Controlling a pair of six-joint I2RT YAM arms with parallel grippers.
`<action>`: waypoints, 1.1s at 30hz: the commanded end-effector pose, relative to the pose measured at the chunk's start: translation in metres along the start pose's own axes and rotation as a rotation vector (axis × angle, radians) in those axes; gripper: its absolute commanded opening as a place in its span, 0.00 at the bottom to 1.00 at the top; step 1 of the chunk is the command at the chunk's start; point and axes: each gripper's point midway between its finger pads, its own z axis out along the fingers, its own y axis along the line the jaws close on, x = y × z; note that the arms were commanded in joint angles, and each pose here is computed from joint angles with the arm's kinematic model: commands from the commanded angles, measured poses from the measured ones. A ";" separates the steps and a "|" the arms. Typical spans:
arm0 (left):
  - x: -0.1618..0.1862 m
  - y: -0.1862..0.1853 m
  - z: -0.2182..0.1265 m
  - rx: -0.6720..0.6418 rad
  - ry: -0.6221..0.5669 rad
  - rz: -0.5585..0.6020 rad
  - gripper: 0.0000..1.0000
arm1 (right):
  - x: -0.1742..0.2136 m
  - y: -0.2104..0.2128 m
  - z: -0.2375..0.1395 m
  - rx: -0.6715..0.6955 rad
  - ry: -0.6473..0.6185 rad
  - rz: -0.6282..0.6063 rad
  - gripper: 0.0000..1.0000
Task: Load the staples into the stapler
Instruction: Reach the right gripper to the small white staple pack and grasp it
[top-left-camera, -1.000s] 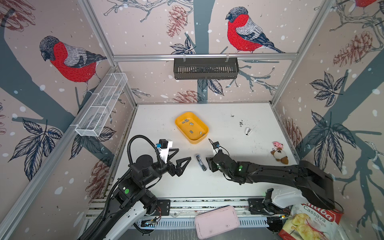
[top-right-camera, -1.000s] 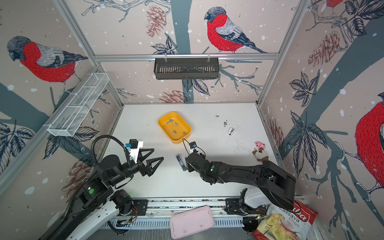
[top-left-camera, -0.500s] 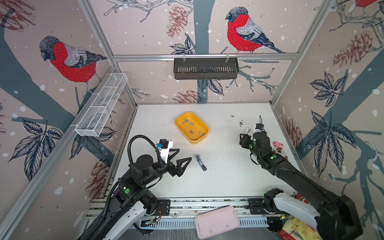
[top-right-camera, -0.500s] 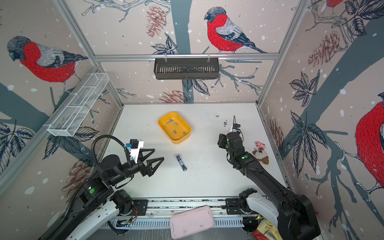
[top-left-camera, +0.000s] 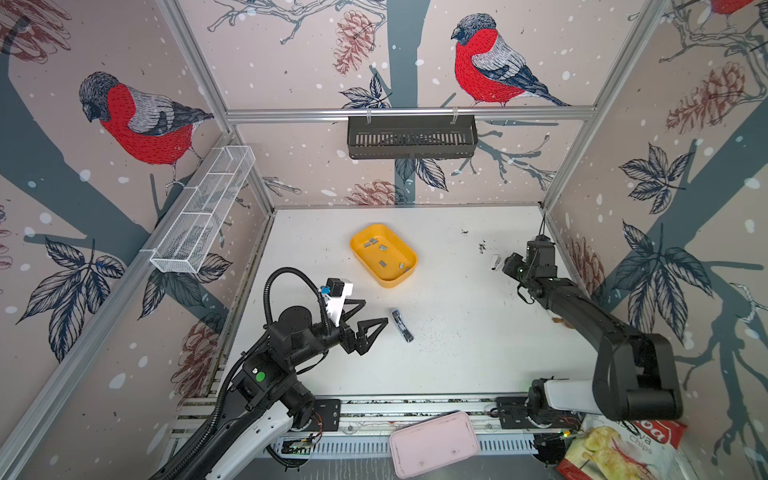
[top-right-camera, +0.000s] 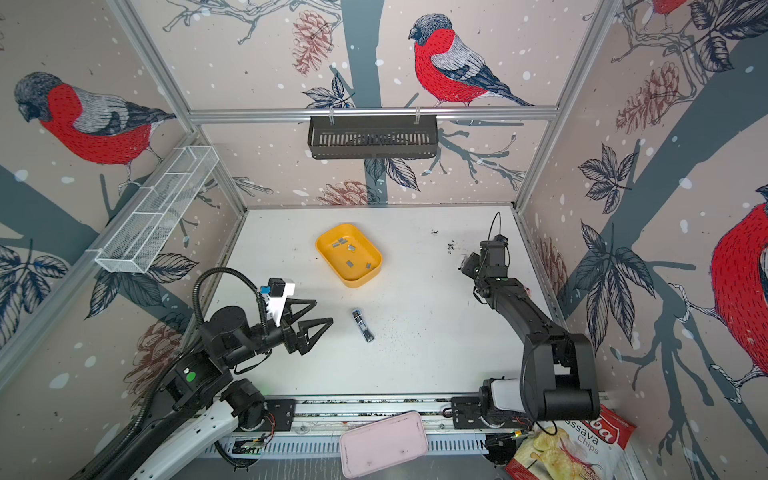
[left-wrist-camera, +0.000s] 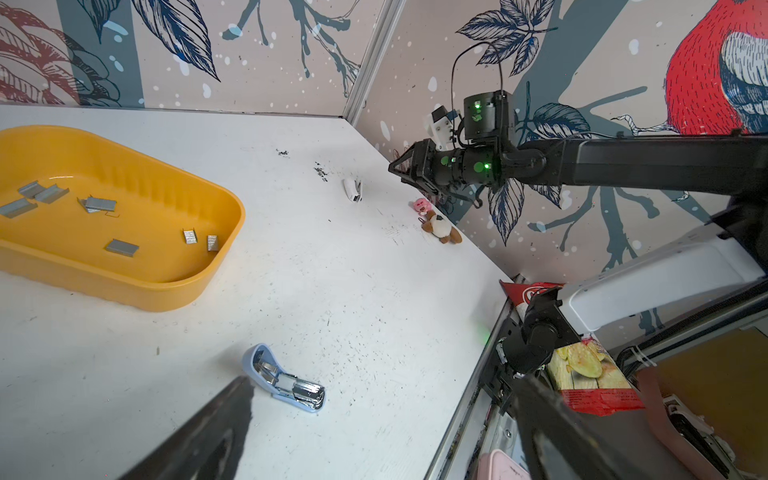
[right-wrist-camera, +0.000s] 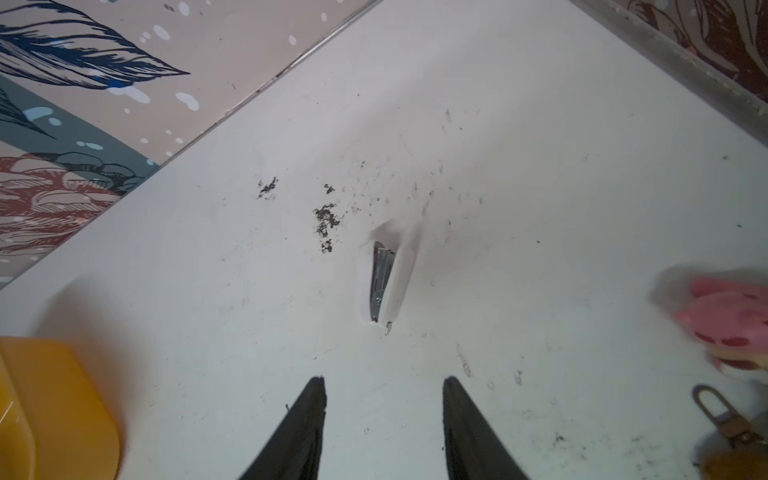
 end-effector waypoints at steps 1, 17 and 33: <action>-0.009 -0.005 -0.001 0.022 -0.035 0.004 0.98 | -0.007 0.002 0.015 -0.020 0.019 -0.021 0.43; -0.011 -0.003 -0.003 0.004 -0.051 0.012 0.98 | -0.012 -0.004 0.071 0.005 0.079 -0.022 0.36; -0.011 0.000 -0.003 -0.008 -0.050 0.011 0.98 | 0.004 -0.011 0.097 0.029 0.113 -0.018 0.31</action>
